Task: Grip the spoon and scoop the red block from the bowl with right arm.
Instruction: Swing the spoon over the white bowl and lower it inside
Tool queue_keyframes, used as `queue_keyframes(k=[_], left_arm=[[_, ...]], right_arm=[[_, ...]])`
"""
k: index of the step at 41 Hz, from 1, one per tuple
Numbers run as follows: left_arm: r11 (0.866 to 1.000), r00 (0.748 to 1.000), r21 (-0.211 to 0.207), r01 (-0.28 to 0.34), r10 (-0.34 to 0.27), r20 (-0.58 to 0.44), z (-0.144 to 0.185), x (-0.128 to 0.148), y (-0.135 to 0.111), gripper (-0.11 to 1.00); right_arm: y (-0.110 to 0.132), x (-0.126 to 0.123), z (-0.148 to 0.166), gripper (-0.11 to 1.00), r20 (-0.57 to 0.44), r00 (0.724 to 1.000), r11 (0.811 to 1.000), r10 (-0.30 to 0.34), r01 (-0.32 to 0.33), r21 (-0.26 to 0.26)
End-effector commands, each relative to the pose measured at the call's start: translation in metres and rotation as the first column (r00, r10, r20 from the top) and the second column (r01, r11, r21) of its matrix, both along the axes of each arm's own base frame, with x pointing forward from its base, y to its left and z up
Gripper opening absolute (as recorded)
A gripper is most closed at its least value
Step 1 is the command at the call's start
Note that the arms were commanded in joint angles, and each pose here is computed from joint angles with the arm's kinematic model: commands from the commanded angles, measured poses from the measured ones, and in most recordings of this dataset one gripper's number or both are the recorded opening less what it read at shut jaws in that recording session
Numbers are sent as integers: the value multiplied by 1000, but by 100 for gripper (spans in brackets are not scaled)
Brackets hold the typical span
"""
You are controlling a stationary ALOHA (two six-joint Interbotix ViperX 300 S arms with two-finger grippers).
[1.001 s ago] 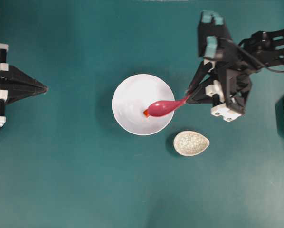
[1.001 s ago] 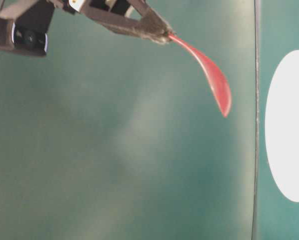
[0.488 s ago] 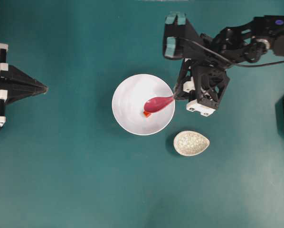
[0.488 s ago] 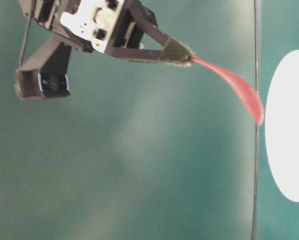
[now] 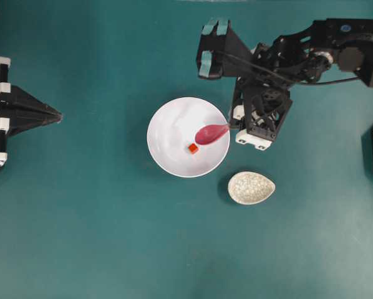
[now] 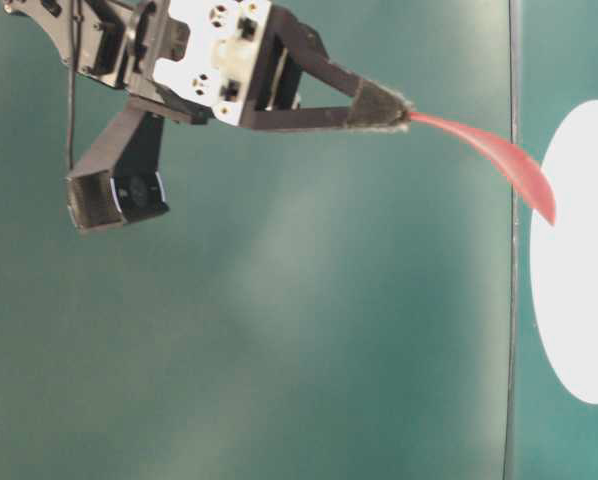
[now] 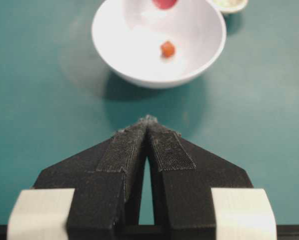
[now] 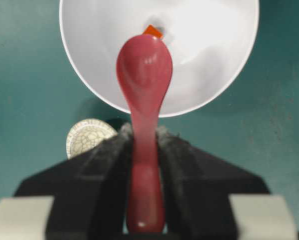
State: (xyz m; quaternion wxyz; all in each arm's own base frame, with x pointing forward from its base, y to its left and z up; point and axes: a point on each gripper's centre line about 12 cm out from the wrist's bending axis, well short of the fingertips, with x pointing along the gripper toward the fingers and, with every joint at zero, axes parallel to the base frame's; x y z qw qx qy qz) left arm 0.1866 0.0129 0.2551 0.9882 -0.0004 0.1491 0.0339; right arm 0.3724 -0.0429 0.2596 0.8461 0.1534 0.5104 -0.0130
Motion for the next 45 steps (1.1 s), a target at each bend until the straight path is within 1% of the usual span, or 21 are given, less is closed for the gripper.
queue_keyframes(k=[1, 13, 32, 45], left_arm=[[1000, 1000, 3, -3, 3, 17, 7, 2, 1, 0], [1000, 1000, 3, -3, 3, 18, 7, 2, 1, 0], [1000, 1000, 3, -3, 3, 18, 7, 2, 1, 0], [1000, 1000, 3, -3, 3, 24, 8, 2, 1, 0]], right_arm=[[5, 4, 5, 24, 14, 1000, 1000, 18, -18, -9], [11, 11, -15, 24, -40, 998, 999, 42, -43, -14], [8, 20, -27, 24, -71, 996, 998, 53, -55, -35], [7, 30, -35, 24, -88, 994, 997, 62, -66, -44]])
